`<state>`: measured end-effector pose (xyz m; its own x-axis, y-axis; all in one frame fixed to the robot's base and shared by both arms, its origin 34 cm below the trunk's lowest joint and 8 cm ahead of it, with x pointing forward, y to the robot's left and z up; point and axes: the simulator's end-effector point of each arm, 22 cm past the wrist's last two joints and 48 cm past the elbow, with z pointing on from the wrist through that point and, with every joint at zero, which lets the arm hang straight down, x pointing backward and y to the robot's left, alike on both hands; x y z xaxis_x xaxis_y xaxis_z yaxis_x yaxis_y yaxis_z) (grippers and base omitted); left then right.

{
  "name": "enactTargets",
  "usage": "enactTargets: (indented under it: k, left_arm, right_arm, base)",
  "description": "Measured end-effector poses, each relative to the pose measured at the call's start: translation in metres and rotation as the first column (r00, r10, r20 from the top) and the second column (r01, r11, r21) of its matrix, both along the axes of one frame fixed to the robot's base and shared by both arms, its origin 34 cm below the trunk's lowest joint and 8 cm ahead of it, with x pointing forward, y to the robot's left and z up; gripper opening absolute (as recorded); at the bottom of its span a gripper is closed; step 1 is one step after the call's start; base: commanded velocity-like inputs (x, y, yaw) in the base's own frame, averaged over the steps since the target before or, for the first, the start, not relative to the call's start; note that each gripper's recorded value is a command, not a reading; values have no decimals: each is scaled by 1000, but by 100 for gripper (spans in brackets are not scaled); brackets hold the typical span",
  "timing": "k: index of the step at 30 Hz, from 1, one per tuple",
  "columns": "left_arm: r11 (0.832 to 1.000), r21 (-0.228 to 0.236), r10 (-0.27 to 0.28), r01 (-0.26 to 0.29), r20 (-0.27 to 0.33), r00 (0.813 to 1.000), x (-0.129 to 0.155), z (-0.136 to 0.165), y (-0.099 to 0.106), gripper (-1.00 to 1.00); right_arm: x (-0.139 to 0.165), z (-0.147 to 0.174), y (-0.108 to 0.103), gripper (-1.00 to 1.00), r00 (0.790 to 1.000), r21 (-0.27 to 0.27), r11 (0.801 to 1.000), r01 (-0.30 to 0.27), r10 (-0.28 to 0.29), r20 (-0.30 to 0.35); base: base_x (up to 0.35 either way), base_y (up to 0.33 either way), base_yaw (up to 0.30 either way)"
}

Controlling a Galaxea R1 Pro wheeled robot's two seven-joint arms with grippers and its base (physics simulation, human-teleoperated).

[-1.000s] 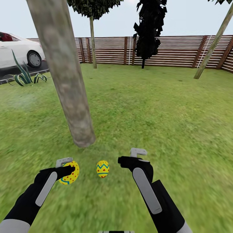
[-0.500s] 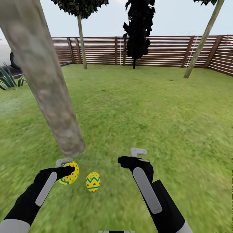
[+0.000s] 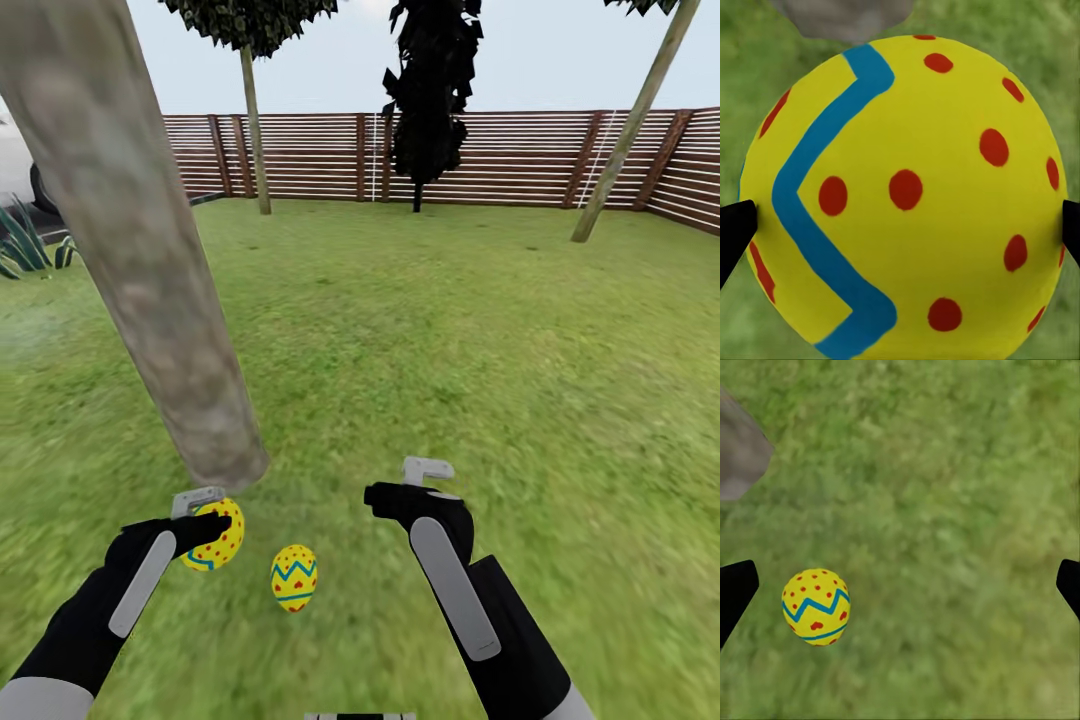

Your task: Take the three Easter eggs out of the wicker basket on the lawn in the garden, then place them on the lawn next to a single tree (choose any tree) so that all three eggs are next to the same tree and none are left in the basket.

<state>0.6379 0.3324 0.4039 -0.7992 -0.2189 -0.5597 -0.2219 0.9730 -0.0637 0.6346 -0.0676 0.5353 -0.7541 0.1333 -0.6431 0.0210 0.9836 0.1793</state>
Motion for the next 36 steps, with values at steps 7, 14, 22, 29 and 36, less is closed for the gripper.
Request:
enactTargets:
  k: [7,14,22,29,36]
  left_arm:
    - [1000,1,-3,3,1,1000,0,0,-1,-100]
    - [1000,-1,-6,6,6,1000,2,2,-3,-100]
    - [1000,-4,-5,5,6,1000,-3,-14,-3,-100]
    - [1000,-2,1,-1,-5,1000,-5,-31,-2,-100]
    - [1000,0,2,-2,-31,1000,-9,-48,-1,-100]
  right_arm:
    - [0,0,0,100,1000,0,1000,-1,1,0]
    - [0,0,0,100,1000,0,1000,-1,1,0]
    - [-4,-16,1,100,1000,0,1000,-1,1,0]
    - [-6,-32,2,100,1000,1,1000,-5,5,-19]
    - [-7,-48,4,100,999,2,1000,-10,10,-48]
  base:
    - [55,21,136]
    - [60,1,94]
    - [2,0,3]
    - [0,0,0]
    - [0,0,0]
